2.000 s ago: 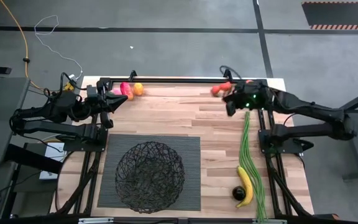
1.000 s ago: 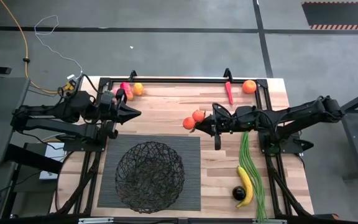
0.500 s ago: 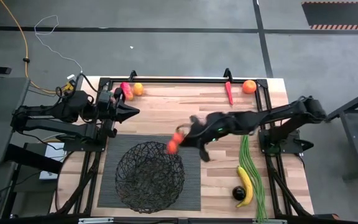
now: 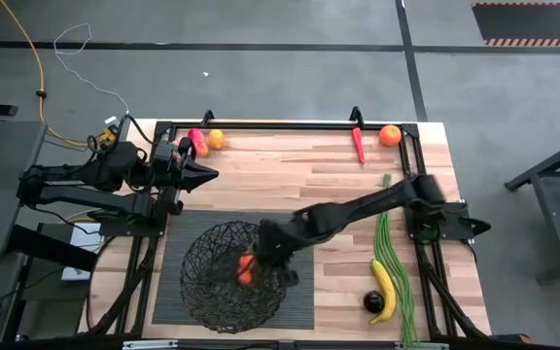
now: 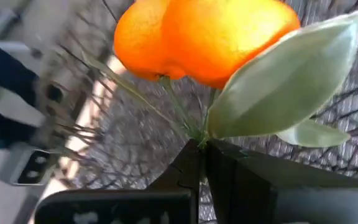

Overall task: Build produce basket
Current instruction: Put the tangerines into the black wire basket

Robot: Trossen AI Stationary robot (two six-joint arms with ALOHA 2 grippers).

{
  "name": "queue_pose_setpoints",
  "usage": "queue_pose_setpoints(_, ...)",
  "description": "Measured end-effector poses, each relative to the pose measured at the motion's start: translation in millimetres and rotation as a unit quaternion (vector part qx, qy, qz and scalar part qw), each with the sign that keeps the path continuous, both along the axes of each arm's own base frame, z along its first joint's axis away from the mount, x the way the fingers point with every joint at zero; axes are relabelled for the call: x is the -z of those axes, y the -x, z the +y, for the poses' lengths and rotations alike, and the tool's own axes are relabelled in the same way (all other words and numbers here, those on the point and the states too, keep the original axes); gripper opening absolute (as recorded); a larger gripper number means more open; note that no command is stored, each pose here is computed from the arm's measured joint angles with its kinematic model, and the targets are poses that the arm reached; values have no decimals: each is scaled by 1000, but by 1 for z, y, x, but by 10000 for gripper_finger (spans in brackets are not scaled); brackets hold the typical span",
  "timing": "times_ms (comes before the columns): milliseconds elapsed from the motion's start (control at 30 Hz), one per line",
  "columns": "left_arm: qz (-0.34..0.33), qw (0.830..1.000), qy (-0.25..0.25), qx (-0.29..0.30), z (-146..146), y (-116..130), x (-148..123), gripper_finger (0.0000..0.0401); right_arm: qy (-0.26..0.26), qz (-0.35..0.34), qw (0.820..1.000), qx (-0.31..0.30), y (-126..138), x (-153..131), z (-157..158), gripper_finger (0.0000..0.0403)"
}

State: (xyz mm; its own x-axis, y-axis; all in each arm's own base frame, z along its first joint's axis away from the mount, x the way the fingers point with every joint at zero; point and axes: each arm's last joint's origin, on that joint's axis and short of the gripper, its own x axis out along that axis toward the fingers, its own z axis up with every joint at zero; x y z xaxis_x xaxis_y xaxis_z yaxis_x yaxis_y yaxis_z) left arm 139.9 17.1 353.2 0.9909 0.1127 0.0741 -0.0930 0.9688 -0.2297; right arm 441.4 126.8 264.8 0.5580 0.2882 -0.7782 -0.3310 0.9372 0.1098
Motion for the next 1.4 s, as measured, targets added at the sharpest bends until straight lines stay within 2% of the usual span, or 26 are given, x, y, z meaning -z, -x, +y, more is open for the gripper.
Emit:
queue_pose_setpoints(167,0,1000,0,0,0,0,0,3,57,43,997,-19,-20,10,7,0)
queue_pose_setpoints(300,0,1000,0,0,0,0,0,3,81,65,994,-36,-34,22,12,0)
queue_pose_setpoints(500,0,1000,0,0,0,0,0,3,112,113,987,-31,-47,47,16,0)
queue_pose_setpoints(633,0,1000,0,0,0,0,0,3,118,127,984,-29,-48,56,15,0)
queue_pose_setpoints(967,0,1000,1,-13,1,0,0,3,110,130,985,-14,-47,56,15,0)
queue_pose_setpoints(1400,0,1000,1,-13,1,0,0,3,129,139,982,-11,-45,57,13,0)
